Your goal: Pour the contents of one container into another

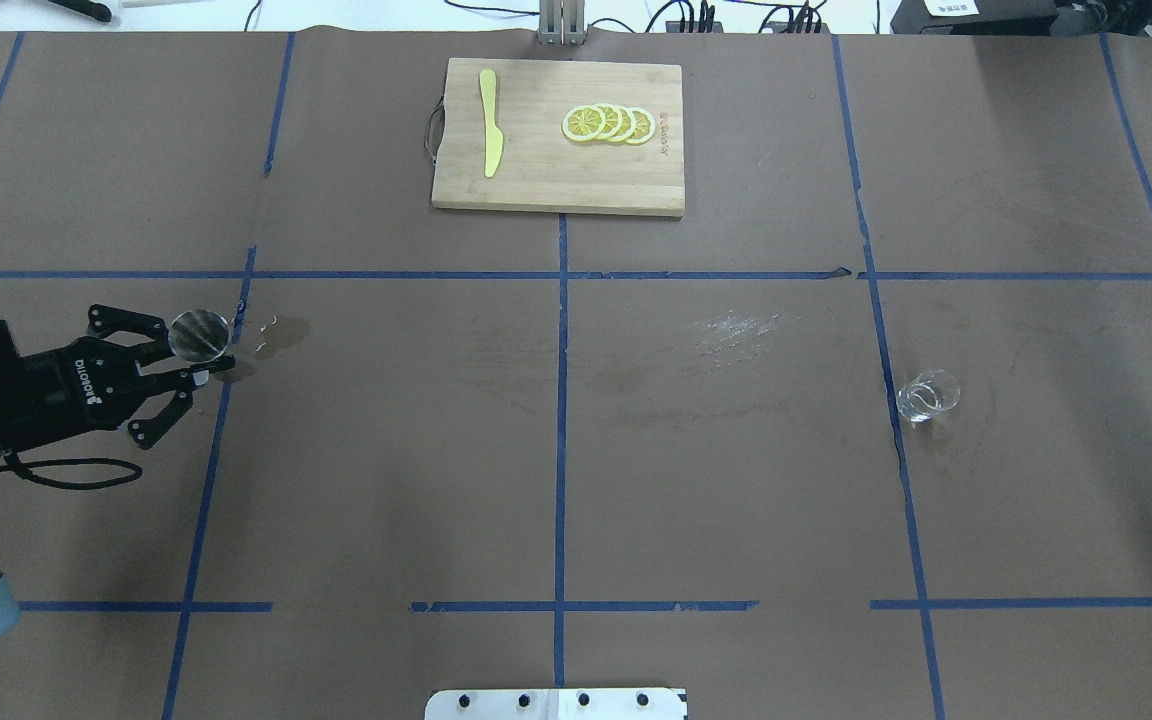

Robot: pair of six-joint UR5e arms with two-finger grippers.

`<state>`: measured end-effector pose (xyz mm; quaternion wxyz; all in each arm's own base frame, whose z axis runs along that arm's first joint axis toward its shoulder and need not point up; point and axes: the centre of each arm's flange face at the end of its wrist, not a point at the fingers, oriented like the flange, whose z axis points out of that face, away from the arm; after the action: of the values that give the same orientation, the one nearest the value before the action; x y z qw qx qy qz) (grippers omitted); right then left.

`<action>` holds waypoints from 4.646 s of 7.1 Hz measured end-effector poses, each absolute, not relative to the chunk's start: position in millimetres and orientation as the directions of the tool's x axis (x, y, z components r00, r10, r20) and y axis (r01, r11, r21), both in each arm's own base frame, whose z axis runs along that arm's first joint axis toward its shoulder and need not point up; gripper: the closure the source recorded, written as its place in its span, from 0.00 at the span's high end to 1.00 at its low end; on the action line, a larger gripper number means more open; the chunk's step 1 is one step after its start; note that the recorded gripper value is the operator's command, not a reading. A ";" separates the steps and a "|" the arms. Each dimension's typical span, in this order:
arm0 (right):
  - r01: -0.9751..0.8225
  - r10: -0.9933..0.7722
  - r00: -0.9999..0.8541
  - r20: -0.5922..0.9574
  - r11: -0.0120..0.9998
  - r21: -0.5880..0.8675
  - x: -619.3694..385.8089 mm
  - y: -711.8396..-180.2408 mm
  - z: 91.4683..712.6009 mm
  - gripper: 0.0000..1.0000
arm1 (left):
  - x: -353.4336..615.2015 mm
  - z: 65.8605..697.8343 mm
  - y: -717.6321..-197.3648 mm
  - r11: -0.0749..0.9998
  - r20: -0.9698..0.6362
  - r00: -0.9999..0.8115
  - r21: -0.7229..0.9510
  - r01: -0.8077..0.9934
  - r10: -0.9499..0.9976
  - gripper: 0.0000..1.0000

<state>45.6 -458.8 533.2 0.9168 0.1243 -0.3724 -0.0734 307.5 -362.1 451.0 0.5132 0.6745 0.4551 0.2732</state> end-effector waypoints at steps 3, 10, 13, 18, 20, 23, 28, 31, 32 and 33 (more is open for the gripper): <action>0.042 -0.227 0.712 0.664 0.958 0.282 45.6 -459.4 533.0 1.00 | 366.3 366.0 -390.8 0.117 -0.223 0.234 0.911 0.395 0.946 0.00; 0.007 -0.189 0.712 0.676 0.965 0.263 45.0 -463.0 526.2 1.00 | 498.9 246.4 -420.1 0.001 -0.074 0.224 0.951 0.310 0.972 0.00; -0.096 -0.090 0.701 0.708 0.971 0.218 36.1 -469.2 491.3 1.00 | 522.0 231.1 -417.7 -0.022 -0.063 0.253 0.948 0.316 0.965 0.00; -0.293 0.045 0.663 0.747 0.934 0.204 -118.1 -465.7 391.2 1.00 | 523.5 228.2 -409.1 0.108 -0.188 0.190 0.924 0.366 0.964 0.00; -0.399 0.115 0.686 0.718 0.885 0.240 -195.3 -442.0 375.1 1.00 | 523.8 230.1 -406.4 0.126 -0.205 0.182 0.920 0.370 0.962 0.00; -0.595 0.211 0.643 0.736 0.743 0.306 -290.5 -394.0 366.6 1.00 | 523.9 232.5 -405.7 0.132 -0.211 0.183 0.920 0.369 0.960 0.00; -0.624 0.161 0.733 0.661 0.546 0.559 -367.8 -329.8 426.2 1.00 | 522.8 231.2 -404.5 0.130 -0.210 0.182 0.919 0.372 0.960 0.00; -0.622 0.152 0.761 0.631 0.448 0.642 -394.6 -310.3 472.6 1.00 | 523.1 231.9 -403.4 0.131 -0.210 0.181 0.919 0.372 0.961 0.00; -0.625 0.156 0.762 0.628 0.428 0.652 -398.8 -305.2 485.2 1.00 | 523.0 233.0 -403.3 0.132 -0.211 0.182 0.919 0.371 0.960 0.00; -0.630 0.159 0.761 0.629 0.410 0.659 -402.1 -300.8 494.6 1.00 | 523.2 233.9 -402.9 0.132 -0.212 0.182 0.919 0.370 0.960 0.00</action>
<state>-402.1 -300.8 494.6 0.8037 0.4845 -0.2433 0.2454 523.2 -402.9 233.9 0.4956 0.5875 0.5662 0.2977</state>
